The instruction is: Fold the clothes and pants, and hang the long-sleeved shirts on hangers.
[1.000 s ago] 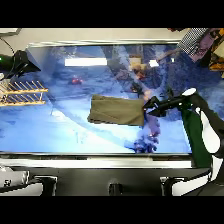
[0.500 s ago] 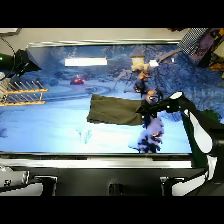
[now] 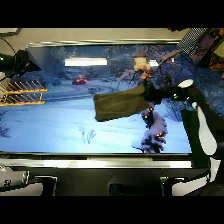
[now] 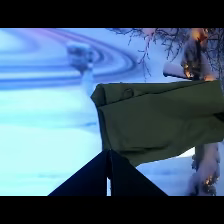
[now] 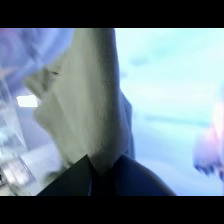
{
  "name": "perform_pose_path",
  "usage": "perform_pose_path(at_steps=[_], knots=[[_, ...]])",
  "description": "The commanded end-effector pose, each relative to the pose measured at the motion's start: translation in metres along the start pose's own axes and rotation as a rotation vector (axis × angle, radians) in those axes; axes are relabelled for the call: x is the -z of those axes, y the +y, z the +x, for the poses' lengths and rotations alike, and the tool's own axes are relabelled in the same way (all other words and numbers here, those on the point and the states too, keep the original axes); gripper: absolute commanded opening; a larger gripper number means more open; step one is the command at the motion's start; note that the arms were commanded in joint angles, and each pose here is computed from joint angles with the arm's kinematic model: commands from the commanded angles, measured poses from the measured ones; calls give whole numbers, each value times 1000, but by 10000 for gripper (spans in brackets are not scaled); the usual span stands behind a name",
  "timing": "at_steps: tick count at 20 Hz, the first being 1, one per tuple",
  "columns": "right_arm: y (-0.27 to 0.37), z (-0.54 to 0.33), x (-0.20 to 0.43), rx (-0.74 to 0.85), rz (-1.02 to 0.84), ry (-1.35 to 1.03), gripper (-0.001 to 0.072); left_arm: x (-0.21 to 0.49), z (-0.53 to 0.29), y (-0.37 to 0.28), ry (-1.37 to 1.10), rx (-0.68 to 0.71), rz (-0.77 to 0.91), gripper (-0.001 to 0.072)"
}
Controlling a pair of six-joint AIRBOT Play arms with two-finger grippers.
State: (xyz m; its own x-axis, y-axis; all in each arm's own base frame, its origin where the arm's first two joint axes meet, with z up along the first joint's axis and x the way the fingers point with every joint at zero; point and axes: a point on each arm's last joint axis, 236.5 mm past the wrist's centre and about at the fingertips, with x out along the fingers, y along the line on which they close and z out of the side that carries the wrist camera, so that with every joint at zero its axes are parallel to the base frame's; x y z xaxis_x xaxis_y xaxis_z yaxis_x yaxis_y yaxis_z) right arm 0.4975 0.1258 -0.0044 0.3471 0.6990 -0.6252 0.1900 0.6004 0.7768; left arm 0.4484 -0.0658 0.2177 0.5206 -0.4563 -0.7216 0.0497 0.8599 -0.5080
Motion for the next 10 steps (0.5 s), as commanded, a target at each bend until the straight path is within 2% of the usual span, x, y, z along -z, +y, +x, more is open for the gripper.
perform_pose_path(at_steps=[1,4,10], knots=[[22,-54,-57,-40,38,-153,29,0,0,0,0,0,0,19],[22,-107,-100,-49,71,-288,29,0,0,1,0,0,0,19],[-22,-227,-165,15,165,-573,29,0,5,3,9,-2,-3,19]])
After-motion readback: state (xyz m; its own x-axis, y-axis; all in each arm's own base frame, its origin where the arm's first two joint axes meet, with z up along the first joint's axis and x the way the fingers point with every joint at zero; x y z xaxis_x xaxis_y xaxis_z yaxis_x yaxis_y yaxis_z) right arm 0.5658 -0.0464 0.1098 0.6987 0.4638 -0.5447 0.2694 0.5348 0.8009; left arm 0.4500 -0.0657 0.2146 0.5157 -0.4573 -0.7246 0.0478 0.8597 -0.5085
